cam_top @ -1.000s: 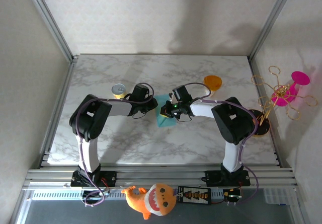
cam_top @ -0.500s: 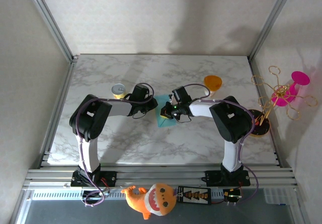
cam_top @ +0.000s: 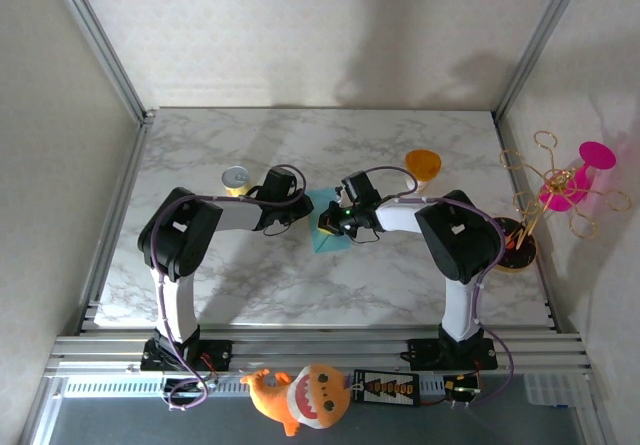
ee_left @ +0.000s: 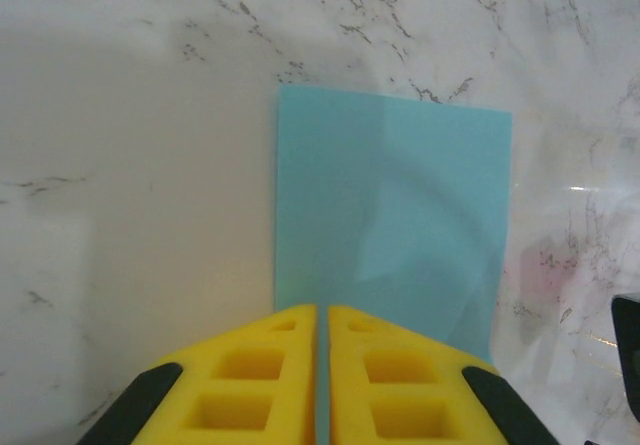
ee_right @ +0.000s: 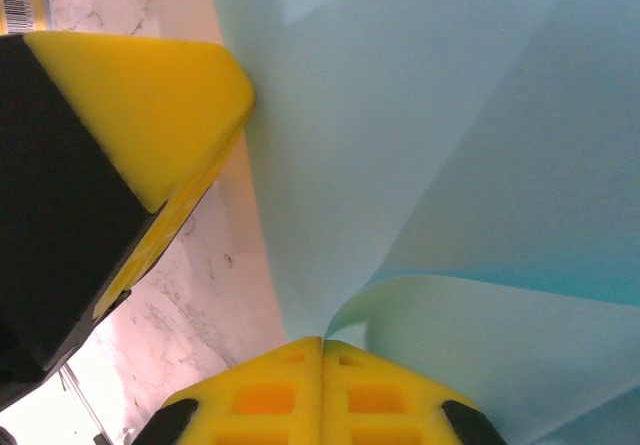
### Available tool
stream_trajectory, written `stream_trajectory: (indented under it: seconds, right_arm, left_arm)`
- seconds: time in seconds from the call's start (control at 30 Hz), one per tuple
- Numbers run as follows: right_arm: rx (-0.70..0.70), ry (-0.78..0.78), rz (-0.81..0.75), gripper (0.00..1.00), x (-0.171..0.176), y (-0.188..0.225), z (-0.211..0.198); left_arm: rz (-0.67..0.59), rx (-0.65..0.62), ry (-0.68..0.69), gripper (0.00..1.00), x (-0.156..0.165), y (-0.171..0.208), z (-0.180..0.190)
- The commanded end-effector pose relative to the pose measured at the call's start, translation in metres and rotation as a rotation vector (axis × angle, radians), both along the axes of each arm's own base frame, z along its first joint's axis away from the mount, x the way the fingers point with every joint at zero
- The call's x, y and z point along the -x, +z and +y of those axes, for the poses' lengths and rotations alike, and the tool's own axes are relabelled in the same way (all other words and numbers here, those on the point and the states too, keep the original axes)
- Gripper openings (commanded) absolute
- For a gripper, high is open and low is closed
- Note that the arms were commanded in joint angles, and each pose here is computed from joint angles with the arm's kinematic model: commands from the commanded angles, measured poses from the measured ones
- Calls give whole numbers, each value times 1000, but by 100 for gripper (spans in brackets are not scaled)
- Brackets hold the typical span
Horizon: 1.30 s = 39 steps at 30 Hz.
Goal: Fold a paper plane with a square sheet of paper (pick it up from the middle)
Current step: Fold the triangle a second time at the center of the table.
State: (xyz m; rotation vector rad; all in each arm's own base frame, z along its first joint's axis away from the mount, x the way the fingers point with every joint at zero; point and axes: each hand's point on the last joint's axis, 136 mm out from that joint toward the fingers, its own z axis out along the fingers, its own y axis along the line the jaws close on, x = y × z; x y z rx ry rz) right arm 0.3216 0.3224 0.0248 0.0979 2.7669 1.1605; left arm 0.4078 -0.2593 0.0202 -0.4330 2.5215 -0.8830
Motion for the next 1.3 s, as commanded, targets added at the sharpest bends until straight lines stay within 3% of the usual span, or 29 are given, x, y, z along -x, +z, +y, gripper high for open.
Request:
stream_trajectory:
  seconds: [0.0,1.27]
  right_arm:
    - [0,-1,-7,2,-3,-2,5]
    - [26,-15,26,5,-1,-16,2]
  left_arm:
    - [52,-34,-2,11,8,-19,2]
    - [40,-22,2,12,8,-11,2]
